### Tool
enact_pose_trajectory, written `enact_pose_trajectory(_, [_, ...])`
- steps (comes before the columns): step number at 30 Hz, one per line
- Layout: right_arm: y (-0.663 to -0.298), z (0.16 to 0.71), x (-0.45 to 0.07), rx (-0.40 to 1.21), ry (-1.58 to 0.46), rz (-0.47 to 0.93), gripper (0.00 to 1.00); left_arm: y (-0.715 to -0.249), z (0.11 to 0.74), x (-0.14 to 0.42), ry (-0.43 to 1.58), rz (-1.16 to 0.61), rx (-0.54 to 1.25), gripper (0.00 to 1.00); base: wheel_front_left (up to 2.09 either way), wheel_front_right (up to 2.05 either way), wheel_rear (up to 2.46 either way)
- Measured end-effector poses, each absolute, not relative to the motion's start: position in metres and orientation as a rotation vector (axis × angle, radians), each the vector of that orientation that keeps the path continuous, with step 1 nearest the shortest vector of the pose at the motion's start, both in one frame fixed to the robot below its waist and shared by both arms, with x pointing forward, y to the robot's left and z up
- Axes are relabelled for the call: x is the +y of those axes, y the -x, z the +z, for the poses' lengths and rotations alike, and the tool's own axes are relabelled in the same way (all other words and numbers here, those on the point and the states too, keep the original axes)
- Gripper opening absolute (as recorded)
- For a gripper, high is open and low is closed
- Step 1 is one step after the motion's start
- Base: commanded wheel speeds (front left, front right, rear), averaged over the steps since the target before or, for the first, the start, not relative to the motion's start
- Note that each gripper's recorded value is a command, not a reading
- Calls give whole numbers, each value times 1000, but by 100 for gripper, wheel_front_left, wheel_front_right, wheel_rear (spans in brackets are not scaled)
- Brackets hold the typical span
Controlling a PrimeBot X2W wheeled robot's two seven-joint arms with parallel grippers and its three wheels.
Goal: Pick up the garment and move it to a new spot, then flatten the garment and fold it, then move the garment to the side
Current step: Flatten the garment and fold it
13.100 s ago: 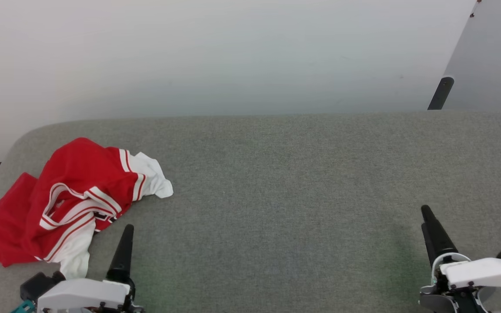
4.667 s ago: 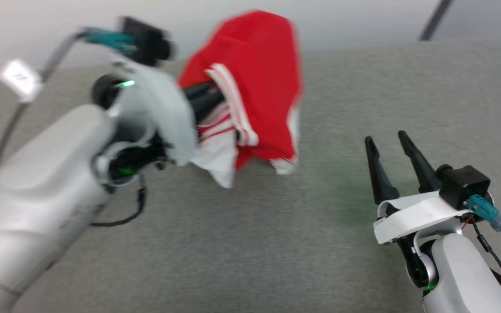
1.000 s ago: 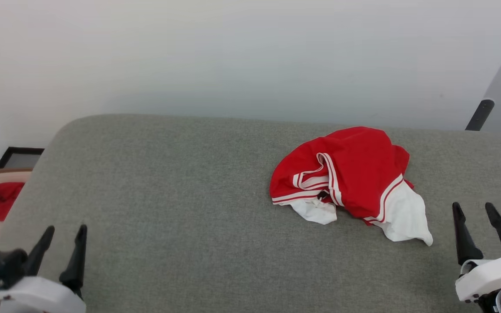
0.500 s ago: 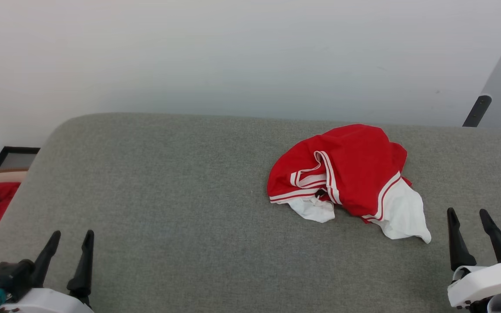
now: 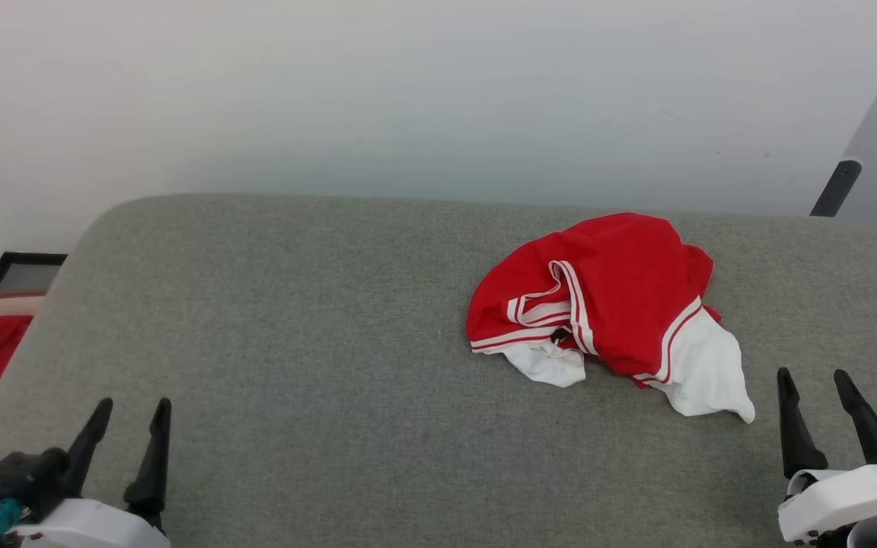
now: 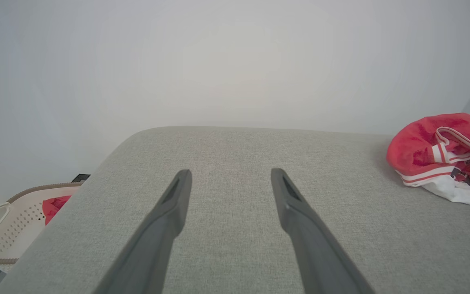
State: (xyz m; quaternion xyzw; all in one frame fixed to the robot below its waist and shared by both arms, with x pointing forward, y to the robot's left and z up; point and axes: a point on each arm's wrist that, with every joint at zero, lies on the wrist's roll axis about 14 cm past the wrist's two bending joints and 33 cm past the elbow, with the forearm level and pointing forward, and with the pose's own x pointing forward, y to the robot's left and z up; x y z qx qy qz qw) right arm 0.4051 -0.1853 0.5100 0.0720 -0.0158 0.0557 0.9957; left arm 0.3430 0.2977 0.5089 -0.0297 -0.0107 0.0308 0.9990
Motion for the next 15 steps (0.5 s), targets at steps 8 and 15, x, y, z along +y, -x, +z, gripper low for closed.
enact_pose_trajectory(8, [-415,506,-174,31,-108,167,100,-345,508,298,69,69,-24,100,0,0,0])
enact_pose_trajectory(15, [-437,472,-161,385,104,317,100,-348,499,299,98,94,-7,100,0,0,0])
